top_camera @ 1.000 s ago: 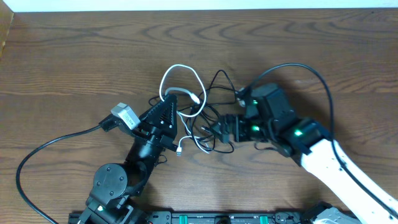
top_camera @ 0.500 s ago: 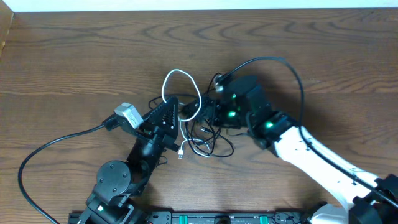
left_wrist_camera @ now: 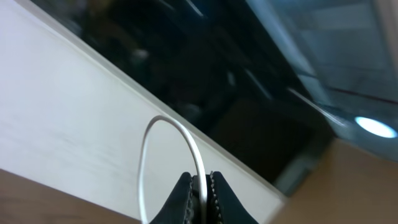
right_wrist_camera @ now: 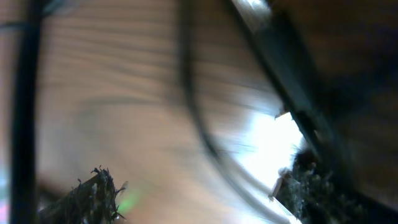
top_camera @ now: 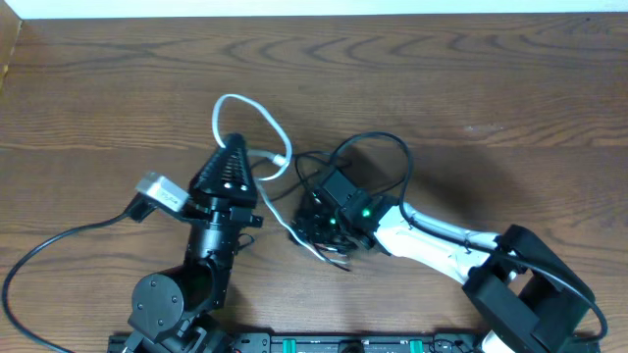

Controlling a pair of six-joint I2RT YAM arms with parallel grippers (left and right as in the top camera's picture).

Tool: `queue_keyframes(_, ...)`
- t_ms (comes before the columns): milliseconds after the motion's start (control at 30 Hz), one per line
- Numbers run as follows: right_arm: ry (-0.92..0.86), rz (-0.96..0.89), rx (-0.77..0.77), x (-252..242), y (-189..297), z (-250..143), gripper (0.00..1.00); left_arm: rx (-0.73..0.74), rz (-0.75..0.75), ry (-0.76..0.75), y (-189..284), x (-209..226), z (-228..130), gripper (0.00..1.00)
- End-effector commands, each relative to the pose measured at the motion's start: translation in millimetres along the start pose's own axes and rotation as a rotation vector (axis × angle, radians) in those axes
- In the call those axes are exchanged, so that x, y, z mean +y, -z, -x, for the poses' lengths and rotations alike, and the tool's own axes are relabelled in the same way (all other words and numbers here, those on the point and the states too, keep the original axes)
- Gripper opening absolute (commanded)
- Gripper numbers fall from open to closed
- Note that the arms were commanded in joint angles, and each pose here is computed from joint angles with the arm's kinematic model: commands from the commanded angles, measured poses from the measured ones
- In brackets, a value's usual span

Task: Untangle cables

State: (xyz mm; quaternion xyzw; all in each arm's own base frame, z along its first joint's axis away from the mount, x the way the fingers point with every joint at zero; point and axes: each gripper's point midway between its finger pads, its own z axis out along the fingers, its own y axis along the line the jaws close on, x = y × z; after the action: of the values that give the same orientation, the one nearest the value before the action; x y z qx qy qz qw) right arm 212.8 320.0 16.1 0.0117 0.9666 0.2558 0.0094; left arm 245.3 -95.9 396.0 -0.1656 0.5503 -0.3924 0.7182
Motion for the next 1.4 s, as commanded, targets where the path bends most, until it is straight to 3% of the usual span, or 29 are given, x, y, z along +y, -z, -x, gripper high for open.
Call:
queue_keyframes(0, -0.017, -0.194, -0.108, -47.0, 9.5, 24.0, 0.87, -0.102, 0.126, -0.131, 3.0, 18.5, 22.7, 0.08)
queue_keyframes(200, -0.152, -0.501, -0.159, -131.9, 44.8, 39.5, 0.90, -0.189, 0.391, -0.199, 16.7, 63.3, 37.1, 0.08)
queue_keyframes(467, -0.265, -0.570, -0.164, -175.7, 68.9, 55.5, 0.93, -0.371, 0.716, -0.307, 53.2, 98.6, 76.0, 0.08)
queue_keyframes(767, -0.290, -0.538, -0.203, -180.3, 80.6, 74.4, 0.99, -0.323, 0.765, -0.395, 56.1, 105.8, 70.7, 0.08)
queue_keyframes(933, -0.222, -0.498, -0.276, -169.6, 114.7, 94.8, 0.99, -0.302, 0.788, -0.437, 57.7, 109.1, 68.8, 0.08)
queue_keyframes(1133, -0.336, -0.626, -0.398, -200.7, 173.3, 92.8, 0.99, -0.433, 1.006, -0.435, 91.0, 127.5, 91.8, 0.08)
queue_keyframes(1367, -0.418, -0.606, -0.398, -212.6, 187.3, 88.6, 0.99, -0.440, 1.031, -0.450, 92.3, 130.9, 93.2, 0.07)
